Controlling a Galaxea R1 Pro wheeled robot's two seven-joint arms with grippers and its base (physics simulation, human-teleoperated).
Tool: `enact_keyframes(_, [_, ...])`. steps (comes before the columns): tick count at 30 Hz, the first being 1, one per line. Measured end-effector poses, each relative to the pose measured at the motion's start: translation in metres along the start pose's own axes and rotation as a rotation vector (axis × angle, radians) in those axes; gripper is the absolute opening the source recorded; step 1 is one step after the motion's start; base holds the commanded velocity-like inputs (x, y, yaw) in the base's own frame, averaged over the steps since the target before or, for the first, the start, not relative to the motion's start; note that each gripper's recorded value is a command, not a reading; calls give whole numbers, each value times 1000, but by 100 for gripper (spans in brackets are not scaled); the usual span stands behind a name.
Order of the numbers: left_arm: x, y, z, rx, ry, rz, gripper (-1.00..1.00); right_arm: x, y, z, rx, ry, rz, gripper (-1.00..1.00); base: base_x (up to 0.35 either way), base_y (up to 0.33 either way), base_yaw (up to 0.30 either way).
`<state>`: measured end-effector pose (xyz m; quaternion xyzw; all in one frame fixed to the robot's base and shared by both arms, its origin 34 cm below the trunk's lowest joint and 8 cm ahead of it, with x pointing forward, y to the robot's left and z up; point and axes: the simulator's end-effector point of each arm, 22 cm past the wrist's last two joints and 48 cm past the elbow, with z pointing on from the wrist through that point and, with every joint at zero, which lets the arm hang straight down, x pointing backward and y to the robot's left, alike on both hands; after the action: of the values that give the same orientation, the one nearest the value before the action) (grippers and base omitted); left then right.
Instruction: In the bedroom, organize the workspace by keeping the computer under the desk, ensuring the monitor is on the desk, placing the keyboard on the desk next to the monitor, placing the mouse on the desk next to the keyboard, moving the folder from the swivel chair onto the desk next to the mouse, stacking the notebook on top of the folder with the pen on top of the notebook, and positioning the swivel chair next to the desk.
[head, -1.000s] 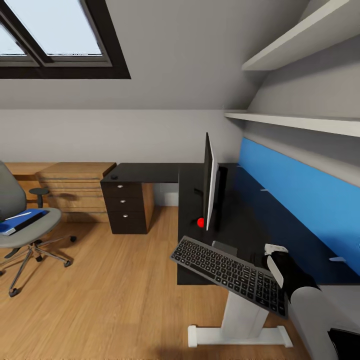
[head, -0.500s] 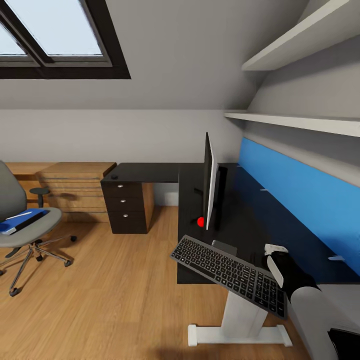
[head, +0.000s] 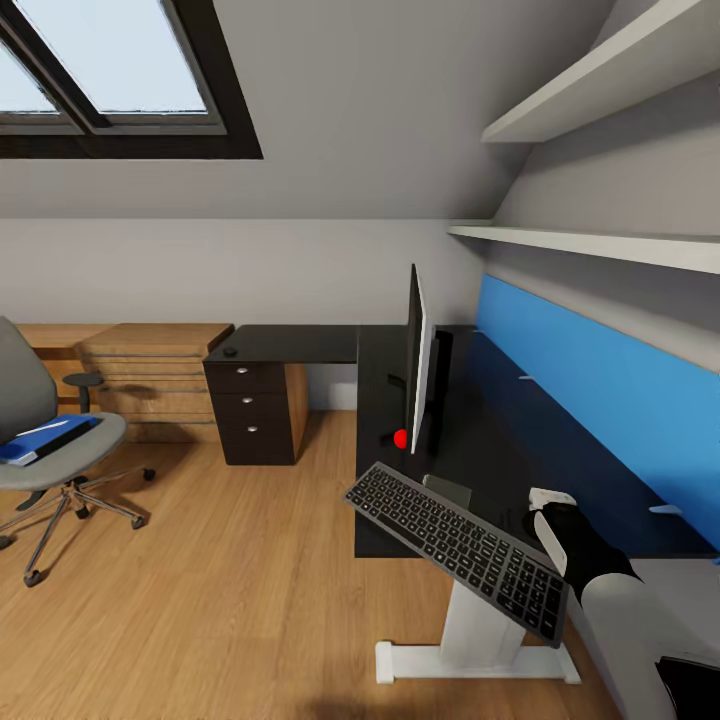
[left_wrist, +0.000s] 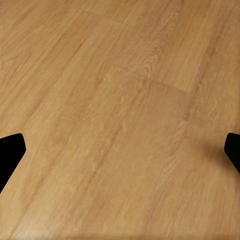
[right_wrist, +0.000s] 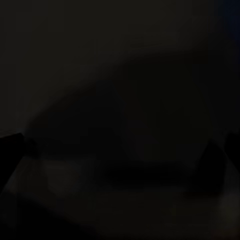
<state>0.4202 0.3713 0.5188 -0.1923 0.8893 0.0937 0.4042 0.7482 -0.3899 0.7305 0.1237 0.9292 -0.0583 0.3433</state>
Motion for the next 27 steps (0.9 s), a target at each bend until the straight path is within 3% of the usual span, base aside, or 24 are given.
enact_keyframes(27, [0,0,0,0,1,0,100,0,0,0,1,-1,-1,100,-45,0,0])
